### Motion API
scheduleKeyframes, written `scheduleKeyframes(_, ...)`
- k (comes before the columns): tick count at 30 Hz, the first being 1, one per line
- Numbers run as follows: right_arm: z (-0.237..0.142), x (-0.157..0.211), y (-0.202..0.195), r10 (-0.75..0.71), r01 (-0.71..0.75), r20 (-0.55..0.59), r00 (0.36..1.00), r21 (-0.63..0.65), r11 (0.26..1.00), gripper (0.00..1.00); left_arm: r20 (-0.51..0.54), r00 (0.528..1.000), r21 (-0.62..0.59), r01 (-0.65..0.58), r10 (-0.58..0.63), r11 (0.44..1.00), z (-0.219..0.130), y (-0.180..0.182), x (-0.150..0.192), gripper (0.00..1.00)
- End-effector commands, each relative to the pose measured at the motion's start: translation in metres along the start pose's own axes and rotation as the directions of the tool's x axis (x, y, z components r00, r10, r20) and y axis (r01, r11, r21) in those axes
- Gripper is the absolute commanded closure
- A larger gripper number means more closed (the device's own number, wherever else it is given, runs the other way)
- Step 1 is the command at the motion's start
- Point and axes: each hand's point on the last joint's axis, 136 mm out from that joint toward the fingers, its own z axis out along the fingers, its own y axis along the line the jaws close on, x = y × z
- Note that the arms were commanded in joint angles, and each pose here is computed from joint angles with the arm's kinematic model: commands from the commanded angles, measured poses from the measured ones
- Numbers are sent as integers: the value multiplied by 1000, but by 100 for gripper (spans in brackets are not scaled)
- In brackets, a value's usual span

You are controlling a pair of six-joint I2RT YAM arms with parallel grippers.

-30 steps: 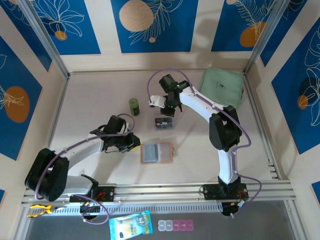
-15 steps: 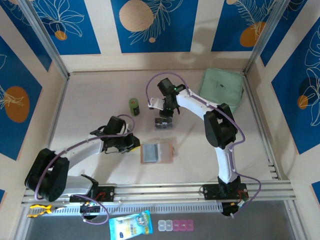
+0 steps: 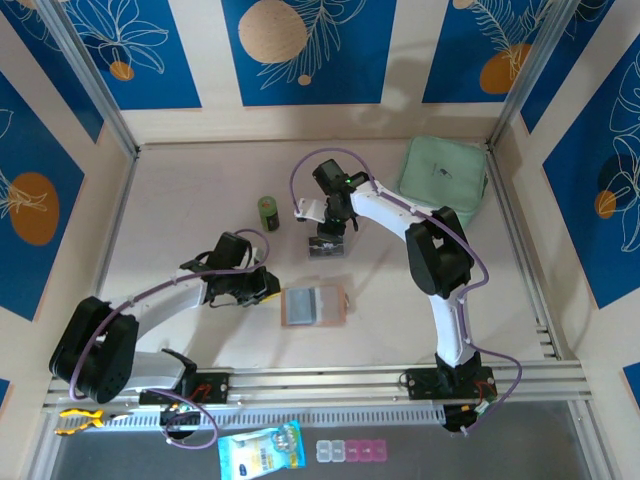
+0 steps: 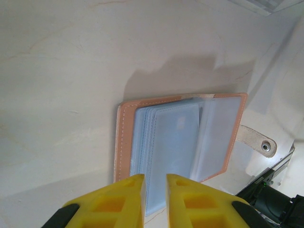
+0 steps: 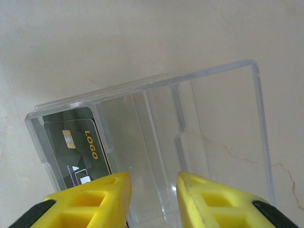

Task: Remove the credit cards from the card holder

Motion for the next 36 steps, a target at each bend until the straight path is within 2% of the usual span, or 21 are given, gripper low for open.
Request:
scheduleKeyframes(1,-26,-10,-7,34,-36,44,998,55,998,65,-4,1000,23,-4,5,1000,-2,-3,-1,80)
scheduleKeyframes(8,-56,-20,9,178,-183,127,976,30,983,67,-32,999,38,-14,15,999,6,-8,2,81)
scheduleKeyframes(13,-79,-31,30,399,-398,215,891,-48,916,70,-58,998,36,-18,20,999,13,-7,7,83)
scheduleKeyframes(16,-86,-29,46,552,-546,232,801,-99,832,72,-63,998,29,-23,25,999,17,-7,9,84)
scheduleKeyframes(21,-95,-26,75,759,-727,254,599,-225,649,76,-90,996,11,-24,25,1000,24,-2,17,85)
scheduleKeyframes(24,-100,-25,89,839,-789,240,489,-287,543,78,-107,994,-13,-21,19,1000,28,5,23,86)
scheduleKeyframes(27,-100,-28,108,885,-815,220,410,-348,464,79,-120,993,-32,-18,14,999,31,12,27,87)
scheduleKeyframes(31,-94,-28,129,935,-837,136,328,-417,354,82,-137,991,-55,-14,6,998,35,18,31,89)
scheduleKeyframes(36,-81,-24,160,967,-866,-55,249,-459,197,84,-135,991,-91,-4,-9,996,36,27,34,91)
